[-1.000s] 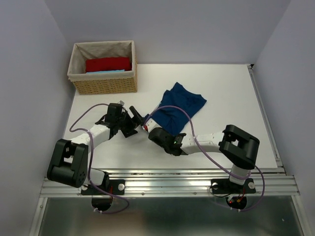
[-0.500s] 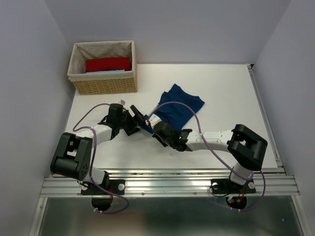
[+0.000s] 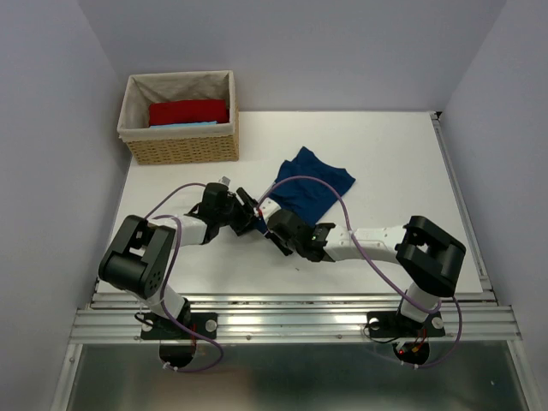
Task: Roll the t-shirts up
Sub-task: Roll the T-shirt to the center of the board.
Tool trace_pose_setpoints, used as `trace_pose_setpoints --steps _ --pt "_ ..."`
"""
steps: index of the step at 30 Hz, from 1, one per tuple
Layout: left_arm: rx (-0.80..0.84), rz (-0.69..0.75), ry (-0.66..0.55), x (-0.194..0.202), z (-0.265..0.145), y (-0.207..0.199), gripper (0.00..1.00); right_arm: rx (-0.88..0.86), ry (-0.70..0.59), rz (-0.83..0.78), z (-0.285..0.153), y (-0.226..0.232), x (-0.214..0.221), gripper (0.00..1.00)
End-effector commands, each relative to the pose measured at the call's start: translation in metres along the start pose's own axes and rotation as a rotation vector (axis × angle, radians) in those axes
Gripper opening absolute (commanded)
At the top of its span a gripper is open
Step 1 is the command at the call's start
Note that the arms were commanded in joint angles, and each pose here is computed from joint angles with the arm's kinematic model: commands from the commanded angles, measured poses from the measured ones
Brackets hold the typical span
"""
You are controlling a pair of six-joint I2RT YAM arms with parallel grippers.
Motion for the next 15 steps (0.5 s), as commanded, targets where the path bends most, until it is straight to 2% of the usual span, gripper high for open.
trace_pose_setpoints --steps 1,2,4,6,7,8,9,10,12,15 --pt "0.041 -0.011 -0.082 -0.007 0.002 -0.007 0.66 -0.038 -0.077 0.047 -0.008 0.004 -0.026 0.01" --pt "0.040 -0.012 -0.087 -0.007 0.002 -0.007 0.62 -0.038 -0.076 0.048 -0.008 0.004 -0.026 0.01" --pt "0.024 -0.016 -0.094 -0.006 0.002 -0.003 0.36 -0.033 -0.077 0.057 -0.009 0.000 -0.026 0.01" --pt "0.022 -0.022 -0.092 -0.005 0.001 -0.002 0.23 -0.021 -0.073 0.059 -0.010 -0.001 -0.024 0.02" --pt "0.024 -0.024 -0.092 -0.004 0.000 -0.002 0.18 -0.013 -0.079 0.064 -0.012 -0.003 -0.026 0.08" --pt "0.021 -0.027 -0.089 -0.003 0.000 -0.001 0.10 -0.009 -0.081 0.065 -0.014 -0.003 -0.026 0.22" --pt "0.019 -0.032 -0.084 -0.002 -0.001 -0.001 0.00 -0.008 -0.081 0.067 -0.016 -0.004 -0.028 0.39" --pt "0.004 -0.038 -0.070 0.000 -0.001 0.002 0.00 -0.005 -0.078 0.069 -0.019 -0.005 -0.029 0.65" --pt "-0.008 -0.044 -0.061 0.001 -0.002 0.002 0.00 -0.007 -0.099 0.067 -0.029 -0.007 -0.036 0.78" --pt "-0.029 -0.054 -0.053 -0.001 -0.005 -0.001 0.00 -0.005 -0.115 0.059 -0.041 -0.010 -0.043 0.85"
Point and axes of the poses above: each gripper's point midway between its finger pads, its own z axis out along the fingers, its own y axis along the line the jaws close on, x = y × z, the point moved 8 cm from there along -z, back along the fingers, and after that the axes turned 8 degrees about z, right-handed, at the moved point
